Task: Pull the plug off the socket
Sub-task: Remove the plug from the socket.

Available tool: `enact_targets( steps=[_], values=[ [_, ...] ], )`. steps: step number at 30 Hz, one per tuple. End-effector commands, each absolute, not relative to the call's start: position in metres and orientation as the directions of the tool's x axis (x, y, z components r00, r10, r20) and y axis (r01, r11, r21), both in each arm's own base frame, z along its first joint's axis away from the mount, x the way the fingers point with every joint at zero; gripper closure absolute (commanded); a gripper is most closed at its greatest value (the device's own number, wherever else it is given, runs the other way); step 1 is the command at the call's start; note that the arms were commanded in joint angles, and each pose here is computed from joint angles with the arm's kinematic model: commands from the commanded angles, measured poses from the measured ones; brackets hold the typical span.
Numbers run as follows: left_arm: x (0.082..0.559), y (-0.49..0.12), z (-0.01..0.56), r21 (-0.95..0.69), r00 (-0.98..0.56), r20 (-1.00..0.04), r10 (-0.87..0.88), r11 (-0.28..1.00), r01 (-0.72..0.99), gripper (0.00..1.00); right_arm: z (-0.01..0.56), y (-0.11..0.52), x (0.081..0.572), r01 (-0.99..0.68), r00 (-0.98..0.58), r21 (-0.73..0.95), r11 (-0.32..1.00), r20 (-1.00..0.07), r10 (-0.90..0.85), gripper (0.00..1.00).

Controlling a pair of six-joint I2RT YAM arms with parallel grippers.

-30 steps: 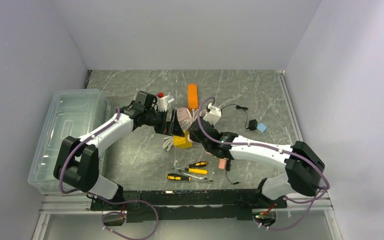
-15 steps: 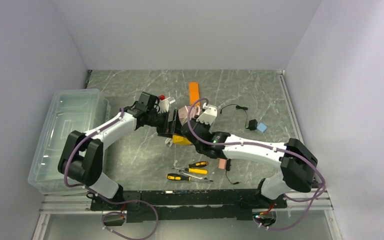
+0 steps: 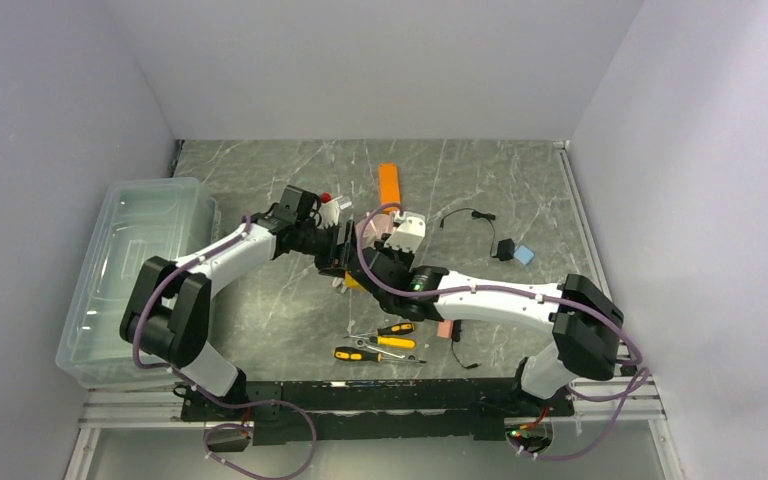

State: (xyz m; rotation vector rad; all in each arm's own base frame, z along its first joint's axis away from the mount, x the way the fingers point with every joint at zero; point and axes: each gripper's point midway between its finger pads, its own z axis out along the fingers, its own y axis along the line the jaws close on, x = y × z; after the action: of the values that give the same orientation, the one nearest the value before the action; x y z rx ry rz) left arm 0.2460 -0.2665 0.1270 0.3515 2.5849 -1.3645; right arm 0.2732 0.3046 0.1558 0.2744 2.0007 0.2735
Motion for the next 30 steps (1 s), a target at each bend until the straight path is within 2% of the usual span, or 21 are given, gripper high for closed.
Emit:
enact_targets(
  steps=[1,13,17,22,26,30],
  values=[
    [0.246,-0.273,0.127,-0.8,-0.951,-0.282,0.126,0.516,0.306,0.3,0.209,0.311,0.289,0.106,-0.277,0.422,0.9,-0.857,0.434,1.0],
    [0.244,-0.275,0.123,-0.815,-0.956,-0.258,0.139,0.5,0.292,0.86,0.2,0.324,0.283,0.0,-0.332,0.448,0.894,-0.843,0.422,1.0],
    [0.244,-0.275,0.125,-0.815,-0.951,-0.272,0.148,0.49,0.309,1.0,0.191,0.326,0.281,-0.06,-0.403,0.471,0.88,-0.818,0.41,1.0],
    [0.246,-0.273,0.125,-0.797,-0.941,-0.299,0.157,0.502,0.337,1.0,0.192,0.318,0.281,-0.145,-0.434,0.526,0.838,-0.795,0.424,1.0],
    [0.247,-0.272,0.123,-0.788,-0.94,-0.302,0.16,0.512,0.34,1.0,0.187,0.308,0.289,-0.146,-0.489,0.573,0.807,-0.751,0.444,1.0],
    [0.247,-0.272,0.121,-0.788,-0.942,-0.296,0.16,0.517,0.335,1.0,0.192,0.307,0.291,-0.159,-0.478,0.554,0.817,-0.767,0.427,1.0]
  ],
)
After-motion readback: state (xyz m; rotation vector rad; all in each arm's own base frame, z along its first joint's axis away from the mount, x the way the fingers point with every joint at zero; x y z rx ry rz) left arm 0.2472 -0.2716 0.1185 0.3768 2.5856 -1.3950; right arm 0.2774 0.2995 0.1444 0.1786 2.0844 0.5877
